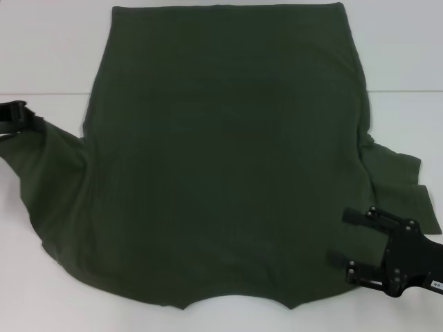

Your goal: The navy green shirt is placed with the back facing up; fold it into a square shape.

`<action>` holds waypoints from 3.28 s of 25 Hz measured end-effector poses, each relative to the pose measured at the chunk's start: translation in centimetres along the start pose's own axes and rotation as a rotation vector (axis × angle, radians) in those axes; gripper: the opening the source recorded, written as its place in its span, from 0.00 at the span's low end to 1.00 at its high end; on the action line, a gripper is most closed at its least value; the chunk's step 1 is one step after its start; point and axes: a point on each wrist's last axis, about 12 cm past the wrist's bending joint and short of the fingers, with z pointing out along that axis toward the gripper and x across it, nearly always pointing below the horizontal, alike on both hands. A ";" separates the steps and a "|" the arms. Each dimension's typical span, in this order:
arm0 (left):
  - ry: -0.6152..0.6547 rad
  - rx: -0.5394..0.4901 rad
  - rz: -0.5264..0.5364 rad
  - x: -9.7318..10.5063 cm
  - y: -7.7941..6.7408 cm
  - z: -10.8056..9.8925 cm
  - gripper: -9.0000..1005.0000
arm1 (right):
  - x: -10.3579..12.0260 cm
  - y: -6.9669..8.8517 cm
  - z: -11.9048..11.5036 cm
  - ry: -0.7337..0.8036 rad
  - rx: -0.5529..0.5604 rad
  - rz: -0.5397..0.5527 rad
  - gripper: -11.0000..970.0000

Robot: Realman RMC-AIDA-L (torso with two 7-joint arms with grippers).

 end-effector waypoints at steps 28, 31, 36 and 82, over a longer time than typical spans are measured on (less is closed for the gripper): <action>0.029 0.203 -0.308 3.9 -3.6 6.8 0.19 | 0.1 0.1 0.3 -0.004 -0.008 0.007 0.88; 0.023 0.238 -0.327 4.6 -3.7 7.3 0.21 | 0.1 0.1 0.2 -0.004 -0.008 0.006 0.88; 0.036 0.291 -0.327 5.5 -4.3 8.1 0.25 | 0.1 0.1 0.2 -0.005 -0.007 0.006 0.88; -0.016 0.292 -0.283 6.8 -4.8 9.2 0.74 | -0.1 -0.1 0.6 -0.007 -0.008 -0.008 0.88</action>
